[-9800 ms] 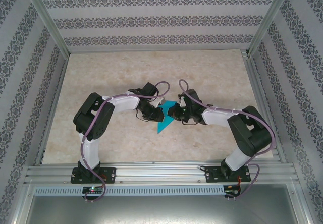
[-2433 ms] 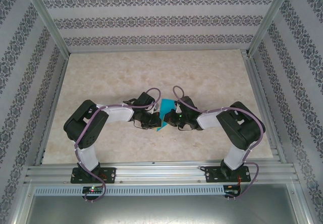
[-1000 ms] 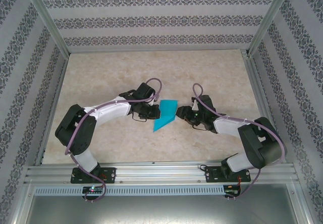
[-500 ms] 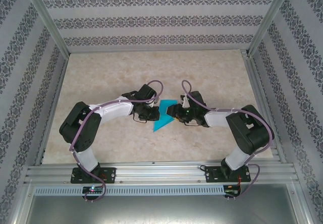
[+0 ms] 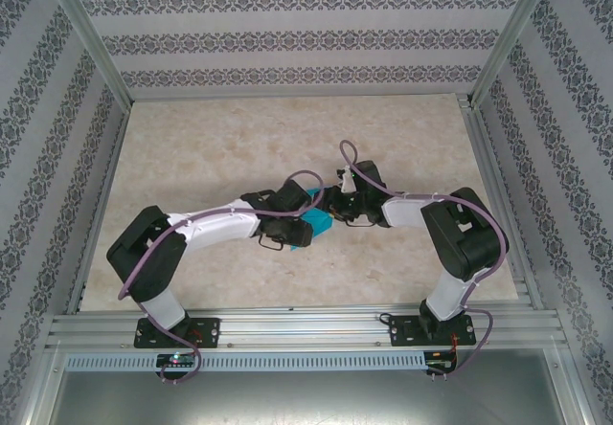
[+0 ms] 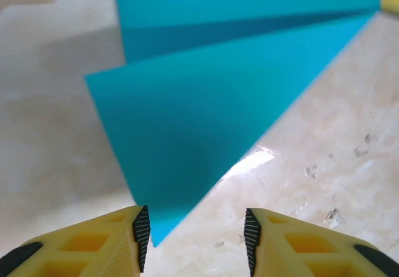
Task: Fold a paper plane with a square sheet of paper (pick it up from the middle)
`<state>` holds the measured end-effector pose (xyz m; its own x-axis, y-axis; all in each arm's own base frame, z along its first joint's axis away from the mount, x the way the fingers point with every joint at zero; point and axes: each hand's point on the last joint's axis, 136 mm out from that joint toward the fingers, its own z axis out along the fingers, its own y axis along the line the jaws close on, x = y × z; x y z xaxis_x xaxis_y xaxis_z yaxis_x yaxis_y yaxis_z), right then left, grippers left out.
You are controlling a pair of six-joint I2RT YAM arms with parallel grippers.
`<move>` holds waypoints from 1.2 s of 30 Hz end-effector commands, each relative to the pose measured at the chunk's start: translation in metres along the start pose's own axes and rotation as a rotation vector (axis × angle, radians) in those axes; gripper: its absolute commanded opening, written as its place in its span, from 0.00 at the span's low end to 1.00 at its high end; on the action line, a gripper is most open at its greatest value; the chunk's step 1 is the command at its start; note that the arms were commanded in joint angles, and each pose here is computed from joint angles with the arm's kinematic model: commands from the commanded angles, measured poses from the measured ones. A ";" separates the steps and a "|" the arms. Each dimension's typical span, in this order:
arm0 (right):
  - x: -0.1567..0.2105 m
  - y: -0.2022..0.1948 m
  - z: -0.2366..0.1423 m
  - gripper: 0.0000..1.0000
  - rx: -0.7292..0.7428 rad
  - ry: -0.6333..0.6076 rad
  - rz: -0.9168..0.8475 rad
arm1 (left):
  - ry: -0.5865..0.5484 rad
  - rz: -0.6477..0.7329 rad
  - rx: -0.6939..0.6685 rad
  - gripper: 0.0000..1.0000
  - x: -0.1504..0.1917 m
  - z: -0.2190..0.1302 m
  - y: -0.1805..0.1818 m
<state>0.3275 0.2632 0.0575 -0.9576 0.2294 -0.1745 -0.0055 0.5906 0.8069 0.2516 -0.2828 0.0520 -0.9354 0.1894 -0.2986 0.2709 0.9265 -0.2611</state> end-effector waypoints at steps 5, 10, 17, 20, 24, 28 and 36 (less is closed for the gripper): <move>-0.007 0.005 0.002 0.32 -0.020 0.041 -0.016 | -0.078 0.131 -0.277 0.54 -0.007 -0.001 0.003; -0.009 0.006 0.001 0.32 -0.023 0.040 -0.012 | -0.096 0.203 -0.398 0.57 -0.009 0.007 0.001; -0.010 0.006 0.000 0.31 -0.018 0.028 0.002 | -0.133 0.180 -0.488 0.57 -0.010 0.009 0.014; -0.010 0.006 0.000 0.31 -0.017 0.028 0.005 | -0.134 0.185 -0.479 0.55 -0.008 0.013 0.013; -0.012 0.005 -0.001 0.29 -0.019 0.025 0.013 | -0.134 0.192 -0.459 0.50 -0.005 0.017 0.012; -0.016 0.008 -0.003 0.22 -0.036 0.017 0.032 | -0.124 0.207 -0.442 0.50 -0.002 0.021 0.011; -0.023 0.013 -0.005 0.17 -0.066 0.016 0.065 | -0.153 0.229 -0.432 0.47 -0.007 0.020 0.009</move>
<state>0.3390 0.2580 0.0629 -0.9626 0.2480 -0.1094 0.0499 0.5590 0.8276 0.2636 -0.2744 0.0288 -0.8385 0.3544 -0.4139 0.2899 0.9333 0.2119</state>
